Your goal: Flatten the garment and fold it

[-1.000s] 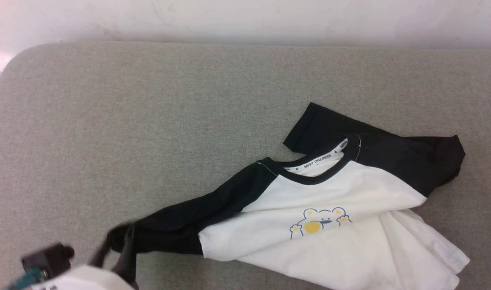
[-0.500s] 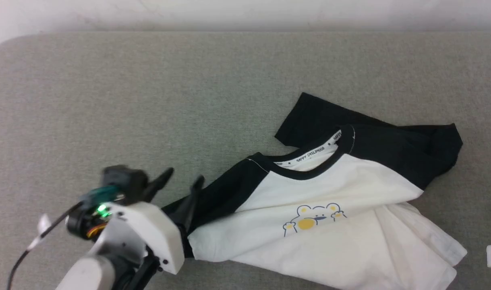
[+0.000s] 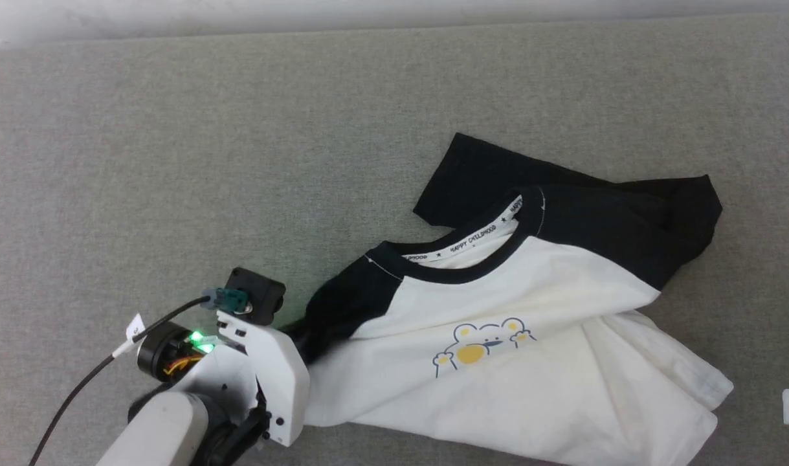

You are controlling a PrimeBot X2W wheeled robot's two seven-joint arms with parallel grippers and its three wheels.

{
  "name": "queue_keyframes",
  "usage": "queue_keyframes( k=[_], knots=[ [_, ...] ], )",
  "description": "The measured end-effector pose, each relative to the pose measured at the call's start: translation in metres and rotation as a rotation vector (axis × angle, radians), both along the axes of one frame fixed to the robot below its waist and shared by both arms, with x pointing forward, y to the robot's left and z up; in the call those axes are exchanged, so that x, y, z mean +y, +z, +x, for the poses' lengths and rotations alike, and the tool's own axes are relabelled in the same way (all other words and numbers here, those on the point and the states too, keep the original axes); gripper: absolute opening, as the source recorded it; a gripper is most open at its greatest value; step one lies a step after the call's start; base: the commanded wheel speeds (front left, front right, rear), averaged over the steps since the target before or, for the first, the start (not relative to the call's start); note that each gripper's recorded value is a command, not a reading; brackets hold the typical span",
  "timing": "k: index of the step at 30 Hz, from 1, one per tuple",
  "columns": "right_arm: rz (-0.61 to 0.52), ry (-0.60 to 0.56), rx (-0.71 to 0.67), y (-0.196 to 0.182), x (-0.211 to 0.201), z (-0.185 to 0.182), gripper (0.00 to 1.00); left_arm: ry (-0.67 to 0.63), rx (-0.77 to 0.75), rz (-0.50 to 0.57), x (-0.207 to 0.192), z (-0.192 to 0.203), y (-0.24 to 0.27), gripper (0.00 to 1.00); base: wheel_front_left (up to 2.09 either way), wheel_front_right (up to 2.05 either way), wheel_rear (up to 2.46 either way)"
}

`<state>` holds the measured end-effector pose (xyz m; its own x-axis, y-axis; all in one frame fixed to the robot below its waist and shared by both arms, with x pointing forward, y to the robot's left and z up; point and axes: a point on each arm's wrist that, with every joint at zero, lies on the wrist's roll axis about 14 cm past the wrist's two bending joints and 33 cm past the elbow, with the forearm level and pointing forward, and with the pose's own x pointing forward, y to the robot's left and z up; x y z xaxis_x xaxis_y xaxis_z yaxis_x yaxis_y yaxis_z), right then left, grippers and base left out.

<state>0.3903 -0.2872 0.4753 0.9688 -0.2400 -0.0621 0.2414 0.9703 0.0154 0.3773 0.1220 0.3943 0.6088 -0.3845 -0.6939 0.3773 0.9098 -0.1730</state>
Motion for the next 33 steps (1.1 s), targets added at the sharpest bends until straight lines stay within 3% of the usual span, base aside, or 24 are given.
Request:
queue_keyframes(
  k=[4,8,12,17,18,19,20,26,33],
  knots=[
    [-0.003,-0.003,-0.004,0.002,-0.001,0.0,1.0,0.043,-0.062,-0.038,0.0,0.013,0.01,0.0,0.0,0.0,0.0],
    [-0.008,0.001,-0.008,0.003,0.0,0.002,1.0,0.175,-0.216,-0.031,0.027,0.052,0.041,0.0,0.0,0.0,0.0],
    [-0.011,0.006,-0.002,0.002,0.001,0.006,1.0,0.309,-0.332,0.032,0.068,0.081,0.061,0.0,0.0,0.0,0.0],
    [-0.019,0.002,0.021,-0.003,-0.001,0.006,1.0,0.435,-0.311,0.136,0.11,0.085,0.047,0.0,0.0,0.0,0.0],
    [-0.019,0.002,0.025,-0.005,-0.001,0.006,1.0,0.446,-0.298,0.139,0.112,0.083,0.041,0.19,0.0,0.0,0.0],
    [-0.019,0.002,0.028,-0.006,-0.001,0.006,1.0,0.458,-0.284,0.131,0.111,0.081,0.036,0.88,0.0,0.0,0.0],
    [-0.018,0.003,0.031,-0.007,0.0,0.006,1.0,0.464,-0.267,0.117,0.108,0.078,0.031,1.0,0.0,0.0,0.0],
    [-0.006,0.017,0.03,-0.008,0.005,0.007,1.0,0.577,-0.347,-0.071,0.091,0.07,0.042,1.0,0.0,0.0,0.0],
    [0.009,0.053,0.013,0.001,0.017,0.009,1.0,0.671,-0.808,-0.272,0.096,0.053,0.143,1.0,0.0,0.0,0.0]
  ],
)
